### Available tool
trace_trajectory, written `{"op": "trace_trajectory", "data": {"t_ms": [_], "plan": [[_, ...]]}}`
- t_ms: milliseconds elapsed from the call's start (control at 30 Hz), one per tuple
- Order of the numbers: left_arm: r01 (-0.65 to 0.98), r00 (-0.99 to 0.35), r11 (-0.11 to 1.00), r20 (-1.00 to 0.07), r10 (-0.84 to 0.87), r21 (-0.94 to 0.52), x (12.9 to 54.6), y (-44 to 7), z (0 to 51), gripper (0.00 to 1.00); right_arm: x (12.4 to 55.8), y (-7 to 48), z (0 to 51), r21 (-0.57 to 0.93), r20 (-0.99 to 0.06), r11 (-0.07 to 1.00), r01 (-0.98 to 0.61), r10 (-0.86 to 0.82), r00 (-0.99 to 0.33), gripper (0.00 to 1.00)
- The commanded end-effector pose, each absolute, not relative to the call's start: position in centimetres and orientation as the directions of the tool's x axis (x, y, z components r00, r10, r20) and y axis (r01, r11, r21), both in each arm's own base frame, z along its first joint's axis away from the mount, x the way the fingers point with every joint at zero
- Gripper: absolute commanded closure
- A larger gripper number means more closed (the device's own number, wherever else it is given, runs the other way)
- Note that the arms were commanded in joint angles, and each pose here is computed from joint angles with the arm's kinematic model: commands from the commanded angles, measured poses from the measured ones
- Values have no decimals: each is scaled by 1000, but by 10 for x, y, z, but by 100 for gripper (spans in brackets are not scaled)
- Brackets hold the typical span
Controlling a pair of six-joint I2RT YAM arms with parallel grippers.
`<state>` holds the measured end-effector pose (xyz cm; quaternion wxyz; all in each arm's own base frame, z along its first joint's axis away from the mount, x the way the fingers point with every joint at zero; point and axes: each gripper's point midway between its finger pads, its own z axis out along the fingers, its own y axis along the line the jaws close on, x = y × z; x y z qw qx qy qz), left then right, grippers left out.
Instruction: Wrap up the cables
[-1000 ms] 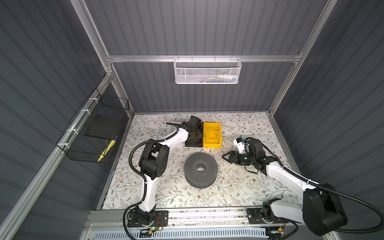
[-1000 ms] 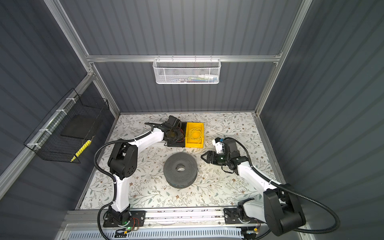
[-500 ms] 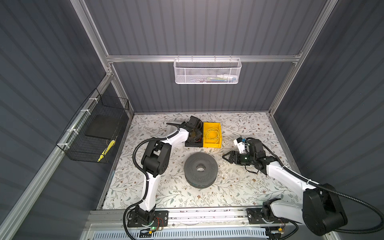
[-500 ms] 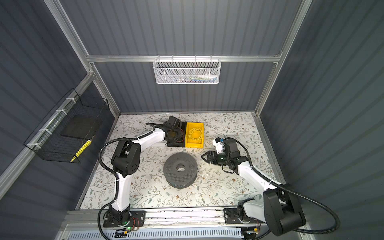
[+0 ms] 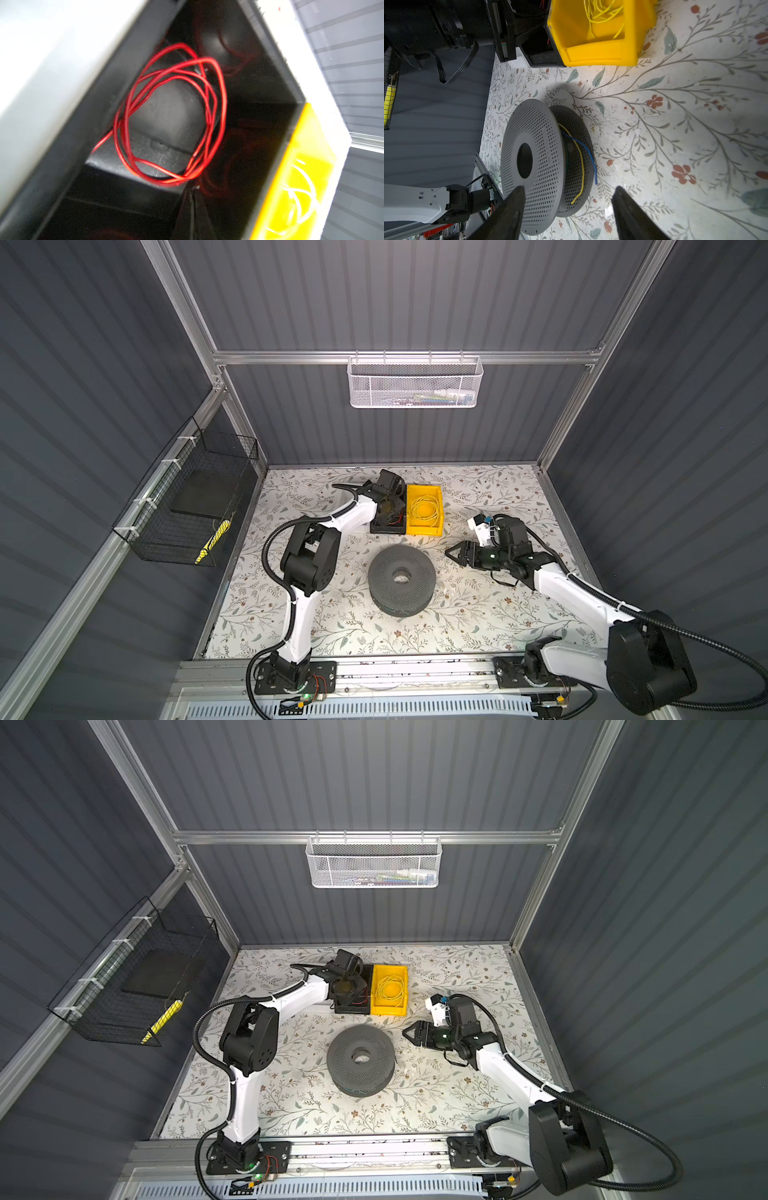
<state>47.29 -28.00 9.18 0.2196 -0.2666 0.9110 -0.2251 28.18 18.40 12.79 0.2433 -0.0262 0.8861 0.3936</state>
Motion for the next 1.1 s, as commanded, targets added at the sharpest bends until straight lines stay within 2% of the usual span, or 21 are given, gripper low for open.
{"op": "trace_trajectory", "data": {"t_ms": [0, 267, 433, 533, 567, 633, 733, 833, 900, 1067], "plan": [[-336, -730, 727, -322, -603, -599, 477, -279, 155, 100, 289, 185, 150, 674, -508, 680, -289, 143, -849, 31], [-283, -720, 721, -356, -595, -633, 463, -275, 211, 100, 294, 187, 171, 661, -565, 668, -342, 143, -813, 31], [-196, -771, 798, -414, -485, -570, 453, -271, 225, 99, 298, 188, 186, 649, -597, 663, -374, 139, -790, 30], [-140, -858, 894, -399, -324, -425, 444, -269, 208, 72, 297, 188, 188, 640, -603, 665, -385, 124, -788, 30], [-102, -882, 918, -392, -261, -382, 441, -268, 203, 66, 297, 188, 187, 637, -603, 667, -386, 119, -789, 30], [-16, -911, 958, -390, -132, -287, 436, -263, 194, 60, 294, 187, 185, 636, -600, 669, -384, 115, -792, 30], [146, -913, 986, -394, 101, -85, 432, -243, 188, 60, 291, 186, 179, 640, -588, 671, -374, 116, -800, 30], [398, -837, 917, -418, 353, -21, 430, -251, 188, 56, 290, 185, 172, 644, -572, 676, -358, 116, -812, 30], [509, -776, 860, -418, 472, 27, 430, -253, 187, 55, 290, 185, 168, 644, -563, 681, -349, 113, -819, 30], [679, -605, 725, -473, 641, 114, 442, -267, 176, 51, 293, 187, 168, 651, -543, 680, -337, 106, -833, 30]]}}
